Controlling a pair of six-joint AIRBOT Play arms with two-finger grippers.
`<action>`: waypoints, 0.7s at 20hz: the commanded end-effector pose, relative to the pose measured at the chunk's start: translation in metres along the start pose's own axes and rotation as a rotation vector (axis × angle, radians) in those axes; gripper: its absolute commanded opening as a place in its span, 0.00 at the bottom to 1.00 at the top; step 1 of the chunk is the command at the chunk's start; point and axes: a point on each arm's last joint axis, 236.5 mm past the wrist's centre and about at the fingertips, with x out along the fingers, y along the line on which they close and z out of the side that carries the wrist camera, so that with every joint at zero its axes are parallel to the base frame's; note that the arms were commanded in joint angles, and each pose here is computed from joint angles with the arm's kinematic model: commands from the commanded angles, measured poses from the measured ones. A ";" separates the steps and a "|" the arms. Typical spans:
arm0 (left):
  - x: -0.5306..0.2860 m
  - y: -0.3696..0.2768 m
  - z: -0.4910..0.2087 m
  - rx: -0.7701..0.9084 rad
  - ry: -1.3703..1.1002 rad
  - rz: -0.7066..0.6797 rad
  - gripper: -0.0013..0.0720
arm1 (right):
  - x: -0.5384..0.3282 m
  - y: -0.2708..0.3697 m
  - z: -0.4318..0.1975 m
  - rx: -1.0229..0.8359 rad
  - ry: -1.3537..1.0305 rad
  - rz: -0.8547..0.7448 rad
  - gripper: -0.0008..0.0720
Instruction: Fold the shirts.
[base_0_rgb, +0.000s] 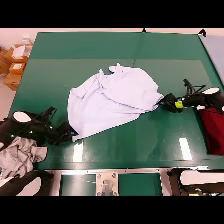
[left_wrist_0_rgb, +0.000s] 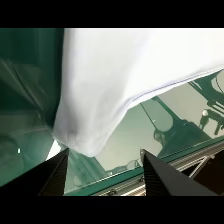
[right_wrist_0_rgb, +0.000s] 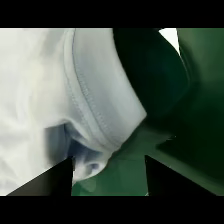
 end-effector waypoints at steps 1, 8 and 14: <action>0.006 0.005 0.002 -0.017 -0.026 -0.007 0.72 | 0.026 0.006 -0.003 -0.011 0.017 -0.008 0.68; 0.014 0.004 0.021 0.016 -0.132 -0.054 0.07 | 0.031 0.017 -0.005 0.010 0.027 0.036 0.05; -0.055 -0.099 0.051 0.279 -0.186 -0.214 0.05 | -0.055 0.105 0.007 -0.144 0.028 0.189 0.04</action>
